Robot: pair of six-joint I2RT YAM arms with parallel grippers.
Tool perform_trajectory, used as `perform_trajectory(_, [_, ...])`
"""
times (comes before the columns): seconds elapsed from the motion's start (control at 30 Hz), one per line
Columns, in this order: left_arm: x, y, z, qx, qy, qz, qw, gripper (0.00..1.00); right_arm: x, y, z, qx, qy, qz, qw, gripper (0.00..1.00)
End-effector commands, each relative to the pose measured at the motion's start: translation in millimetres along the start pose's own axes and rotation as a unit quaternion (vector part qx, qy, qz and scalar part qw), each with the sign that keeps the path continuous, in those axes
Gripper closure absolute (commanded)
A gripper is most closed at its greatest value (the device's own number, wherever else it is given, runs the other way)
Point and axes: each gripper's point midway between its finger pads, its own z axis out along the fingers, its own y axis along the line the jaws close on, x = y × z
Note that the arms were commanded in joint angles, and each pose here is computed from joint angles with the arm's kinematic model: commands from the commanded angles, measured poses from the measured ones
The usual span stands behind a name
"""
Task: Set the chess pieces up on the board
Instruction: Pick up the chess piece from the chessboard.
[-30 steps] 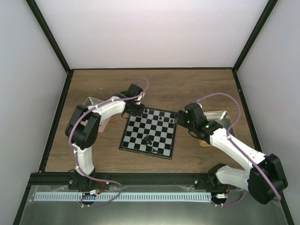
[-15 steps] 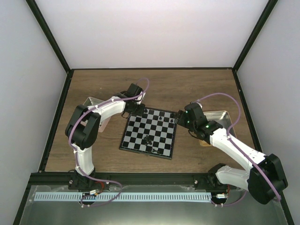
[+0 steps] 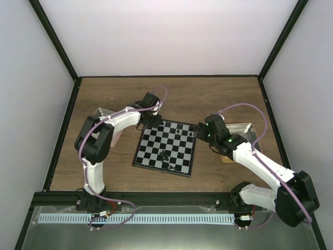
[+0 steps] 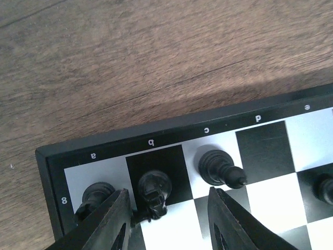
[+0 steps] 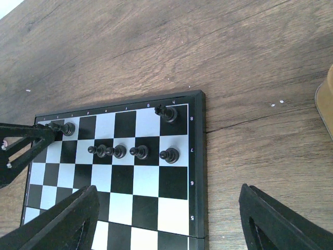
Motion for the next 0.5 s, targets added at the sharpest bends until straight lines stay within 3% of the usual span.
perform_trajectory(0.0, [0, 4, 10, -0.012, 0.006, 0.008, 1.0, 0.57, -4, -3, -2, 0.007, -0.007, 0.005, 1.0, 0.25])
perform_trajectory(0.47, [31, 3, -1, -0.004, 0.031, -0.024, 0.999, 0.57, -2, -1, 2, 0.003, -0.001, 0.005, 1.0, 0.25])
